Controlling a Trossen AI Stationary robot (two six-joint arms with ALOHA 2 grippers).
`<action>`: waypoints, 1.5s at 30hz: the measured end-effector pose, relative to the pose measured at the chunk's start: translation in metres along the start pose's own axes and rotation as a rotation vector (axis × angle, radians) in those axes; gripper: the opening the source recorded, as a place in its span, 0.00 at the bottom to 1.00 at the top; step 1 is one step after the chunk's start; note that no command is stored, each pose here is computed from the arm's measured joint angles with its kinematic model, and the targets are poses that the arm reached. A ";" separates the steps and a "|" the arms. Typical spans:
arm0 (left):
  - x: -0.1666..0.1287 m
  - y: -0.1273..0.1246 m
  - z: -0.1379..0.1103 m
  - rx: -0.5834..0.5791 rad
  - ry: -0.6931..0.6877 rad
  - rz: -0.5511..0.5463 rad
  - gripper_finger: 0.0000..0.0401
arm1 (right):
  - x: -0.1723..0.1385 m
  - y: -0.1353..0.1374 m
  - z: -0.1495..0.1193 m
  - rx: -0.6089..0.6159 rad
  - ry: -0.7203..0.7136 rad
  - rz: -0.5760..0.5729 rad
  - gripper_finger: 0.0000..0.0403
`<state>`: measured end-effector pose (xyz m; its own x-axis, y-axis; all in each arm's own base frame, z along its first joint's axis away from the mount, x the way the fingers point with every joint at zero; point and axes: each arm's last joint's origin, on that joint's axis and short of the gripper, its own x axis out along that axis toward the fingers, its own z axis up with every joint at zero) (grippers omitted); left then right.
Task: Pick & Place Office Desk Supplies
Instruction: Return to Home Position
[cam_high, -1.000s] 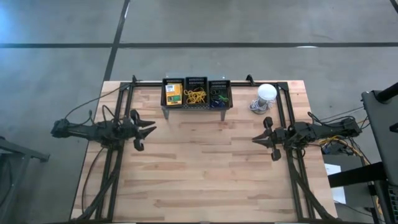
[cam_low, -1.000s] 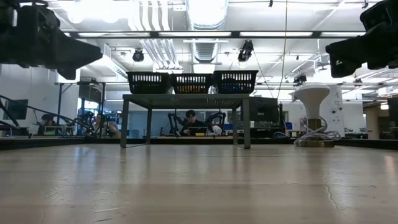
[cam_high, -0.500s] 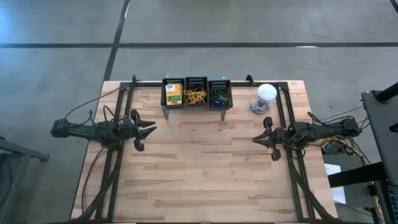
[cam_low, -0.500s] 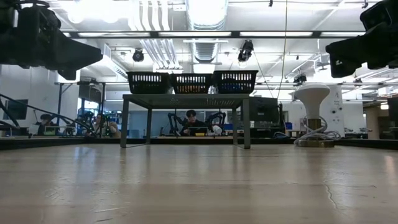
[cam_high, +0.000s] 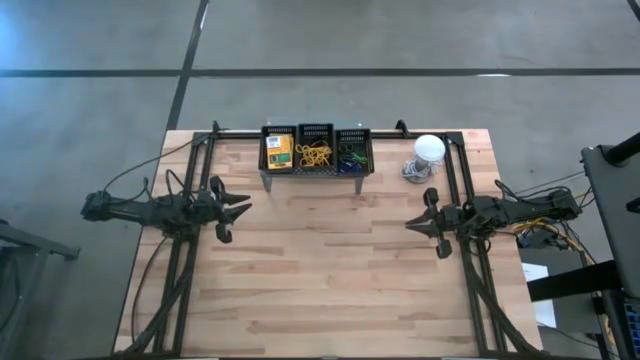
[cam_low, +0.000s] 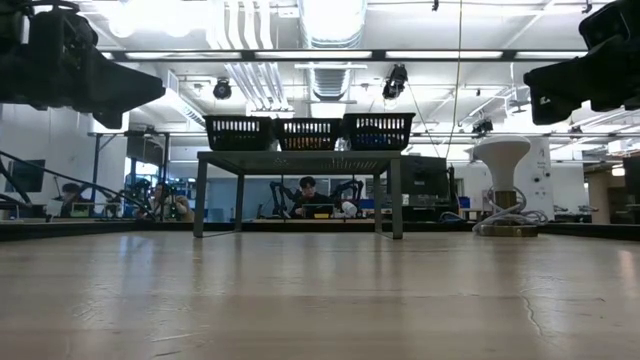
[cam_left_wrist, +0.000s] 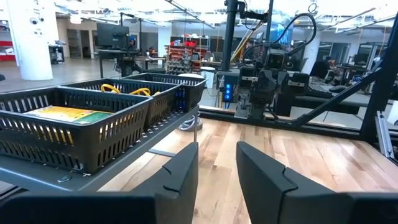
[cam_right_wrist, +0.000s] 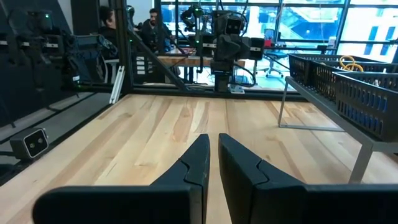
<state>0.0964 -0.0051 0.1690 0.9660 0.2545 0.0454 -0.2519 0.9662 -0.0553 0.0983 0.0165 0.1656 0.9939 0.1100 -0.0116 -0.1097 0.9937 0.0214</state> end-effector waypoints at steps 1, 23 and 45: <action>0.000 0.000 0.000 0.000 0.000 0.000 0.28 | 0.000 0.000 0.000 0.000 0.000 0.000 0.08; 0.000 0.000 0.000 -0.001 0.000 0.000 0.28 | -0.003 -0.017 0.003 0.048 -0.040 -0.057 0.08; 0.000 0.000 0.000 -0.001 -0.001 0.000 0.28 | -0.003 -0.016 0.002 0.073 -0.034 -0.055 0.08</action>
<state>0.0964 -0.0050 0.1690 0.9659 0.2549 0.0461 -0.2522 0.9660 -0.0564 0.0976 -0.0001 0.1678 0.9984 0.0530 0.0188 -0.0545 0.9940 0.0943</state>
